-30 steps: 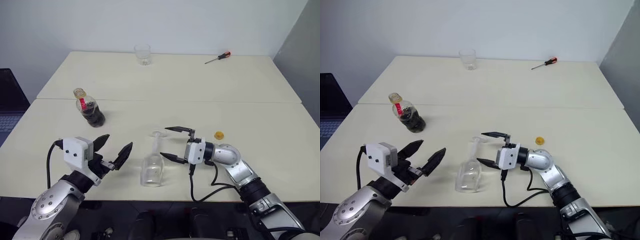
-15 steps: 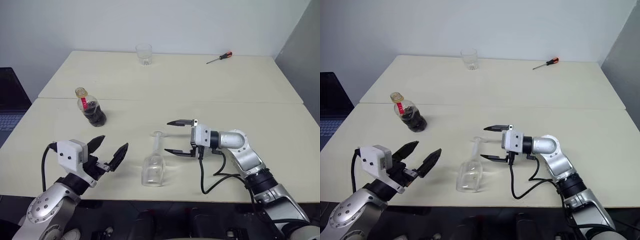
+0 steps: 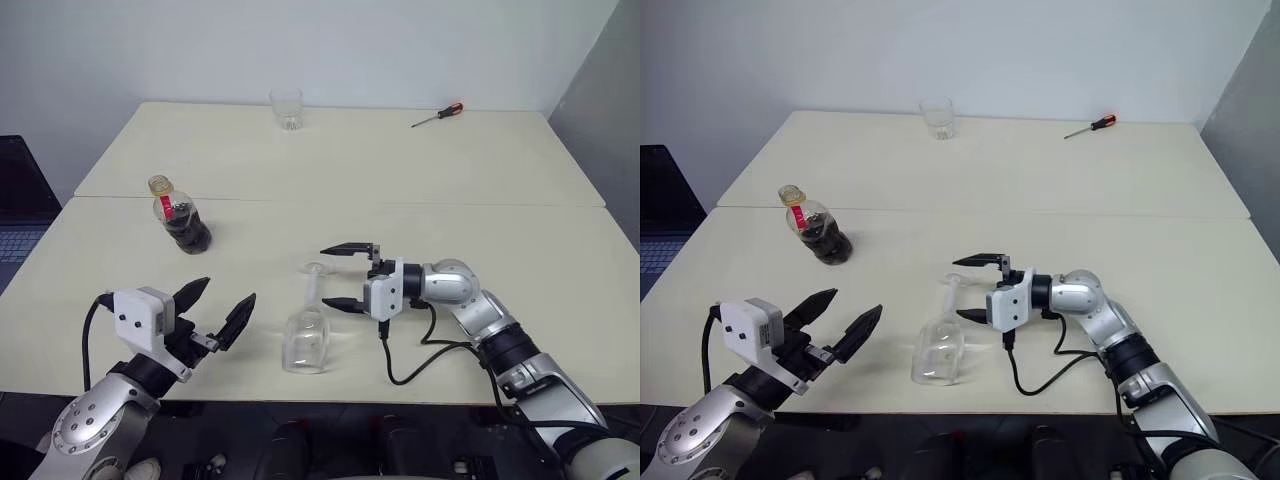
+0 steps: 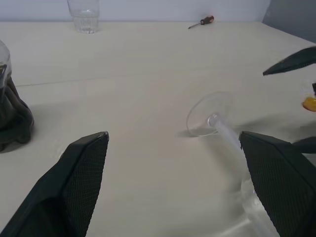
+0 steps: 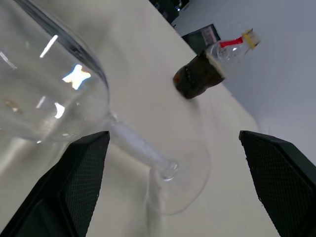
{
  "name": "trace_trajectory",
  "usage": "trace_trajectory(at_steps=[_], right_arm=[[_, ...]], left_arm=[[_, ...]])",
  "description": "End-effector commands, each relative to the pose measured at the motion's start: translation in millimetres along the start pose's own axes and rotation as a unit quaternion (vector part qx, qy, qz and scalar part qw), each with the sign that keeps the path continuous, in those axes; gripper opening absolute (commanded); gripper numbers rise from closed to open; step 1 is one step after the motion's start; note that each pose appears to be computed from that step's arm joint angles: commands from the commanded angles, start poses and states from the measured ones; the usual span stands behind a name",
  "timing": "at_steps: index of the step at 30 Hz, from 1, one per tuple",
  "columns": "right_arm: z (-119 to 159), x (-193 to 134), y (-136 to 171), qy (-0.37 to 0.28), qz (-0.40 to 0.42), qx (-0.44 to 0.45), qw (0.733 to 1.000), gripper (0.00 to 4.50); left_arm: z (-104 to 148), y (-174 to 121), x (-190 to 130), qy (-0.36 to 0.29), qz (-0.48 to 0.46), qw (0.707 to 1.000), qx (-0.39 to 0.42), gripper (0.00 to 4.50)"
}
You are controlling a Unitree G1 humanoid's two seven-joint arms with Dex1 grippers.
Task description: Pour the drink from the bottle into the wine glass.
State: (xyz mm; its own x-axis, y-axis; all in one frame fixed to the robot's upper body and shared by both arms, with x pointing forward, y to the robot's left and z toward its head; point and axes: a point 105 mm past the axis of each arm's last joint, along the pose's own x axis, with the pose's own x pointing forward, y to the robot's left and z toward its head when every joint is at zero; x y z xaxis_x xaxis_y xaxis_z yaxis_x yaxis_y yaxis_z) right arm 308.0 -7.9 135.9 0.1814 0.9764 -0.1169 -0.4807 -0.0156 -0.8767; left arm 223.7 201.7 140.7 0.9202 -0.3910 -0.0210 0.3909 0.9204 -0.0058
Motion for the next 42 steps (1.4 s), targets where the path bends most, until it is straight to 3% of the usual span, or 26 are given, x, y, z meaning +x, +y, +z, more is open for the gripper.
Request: trace_trajectory(at_steps=[1, 10, 25, 42], right_arm=[[9.5, 6.8, -10.1, -0.020, -0.016, -0.052, 0.998, 4.48], [17.4, 20.9, -7.2, -0.041, -0.004, -0.157, 0.987, 4.48], [-13.6, -0.4, 4.6, 0.004, 0.017, -0.165, 0.986, 4.48], [-14.7, 28.7, 24.0, 0.001, 0.018, -0.174, 0.985, 4.48]], left_arm=[[7.2, -1.7, -1.6, -0.017, -0.003, 1.000, 0.010, 4.50], [6.6, 0.6, -0.8, -0.018, 0.001, 1.000, 0.010, 4.50], [6.2, 2.1, -3.0, -0.017, 0.005, 1.000, 0.011, 4.50], [10.2, 4.1, -2.1, -0.017, 0.005, 1.000, 0.015, 4.50]])
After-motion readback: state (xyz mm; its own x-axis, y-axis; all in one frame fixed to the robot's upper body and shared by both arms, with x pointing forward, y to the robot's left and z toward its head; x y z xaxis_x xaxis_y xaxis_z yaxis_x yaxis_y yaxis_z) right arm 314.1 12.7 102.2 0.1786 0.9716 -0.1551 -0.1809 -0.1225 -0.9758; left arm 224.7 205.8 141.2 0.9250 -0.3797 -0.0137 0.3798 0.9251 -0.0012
